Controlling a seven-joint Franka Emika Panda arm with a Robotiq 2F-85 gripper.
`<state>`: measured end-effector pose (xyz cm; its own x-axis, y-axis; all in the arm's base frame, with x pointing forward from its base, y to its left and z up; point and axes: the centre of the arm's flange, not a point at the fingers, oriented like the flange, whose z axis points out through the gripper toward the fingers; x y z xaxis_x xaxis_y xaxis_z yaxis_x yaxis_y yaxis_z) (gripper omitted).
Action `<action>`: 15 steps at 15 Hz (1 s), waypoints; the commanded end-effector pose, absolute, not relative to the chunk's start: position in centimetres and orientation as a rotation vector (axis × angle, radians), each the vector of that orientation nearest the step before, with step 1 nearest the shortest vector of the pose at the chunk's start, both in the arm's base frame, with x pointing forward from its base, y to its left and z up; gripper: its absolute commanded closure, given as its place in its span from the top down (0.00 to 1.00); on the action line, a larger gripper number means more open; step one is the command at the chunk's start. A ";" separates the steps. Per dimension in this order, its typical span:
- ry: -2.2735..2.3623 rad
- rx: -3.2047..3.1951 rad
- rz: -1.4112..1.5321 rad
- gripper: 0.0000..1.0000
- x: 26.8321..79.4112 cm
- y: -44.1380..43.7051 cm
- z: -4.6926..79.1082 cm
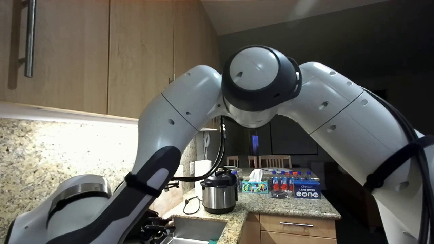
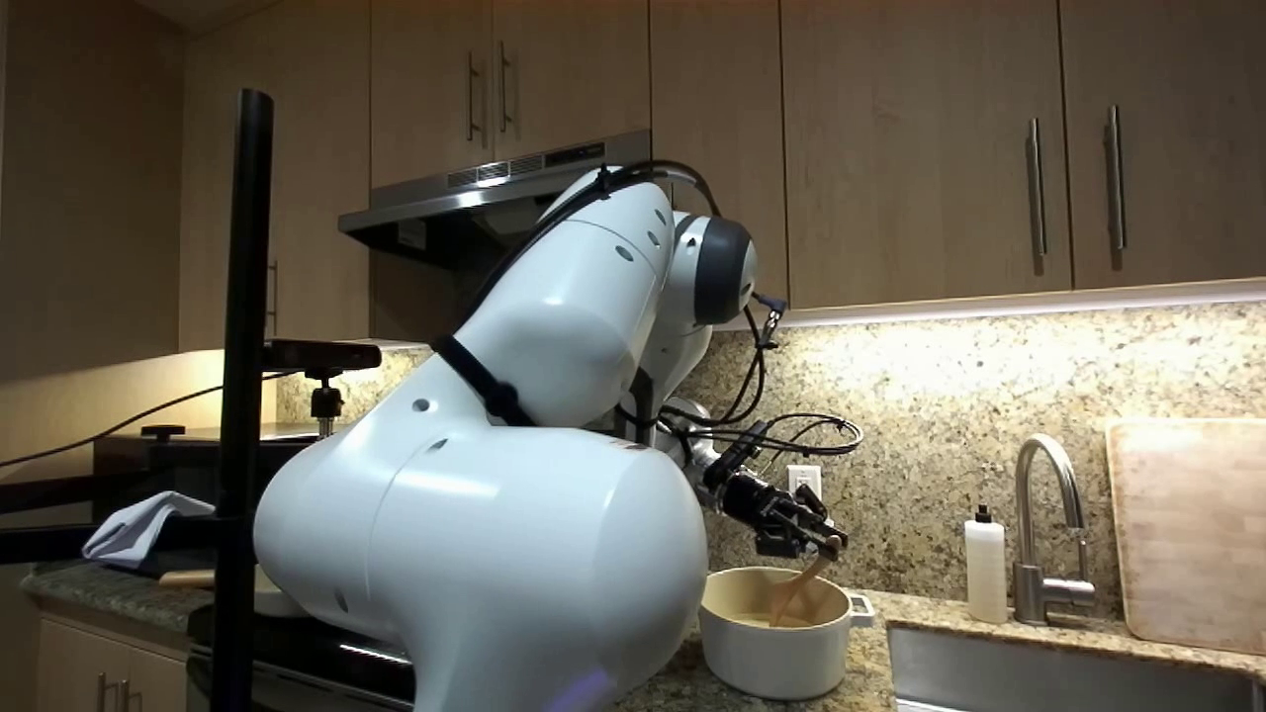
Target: Use the wooden spoon to stir the contents in the white pot
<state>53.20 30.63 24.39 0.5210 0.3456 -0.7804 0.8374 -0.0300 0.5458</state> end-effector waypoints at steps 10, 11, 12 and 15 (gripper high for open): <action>1.188 1.492 -0.640 0.08 48.7 26.0 27.7; 1.180 1.503 -0.663 0.09 49.0 25.6 27.7; 1.166 1.512 -0.693 0.51 49.4 25.1 27.6; 1.144 1.517 -0.748 0.64 50.1 24.1 26.8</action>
<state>50.45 25.64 26.65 0.3846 0.2934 -0.8752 0.9133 0.0167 0.4069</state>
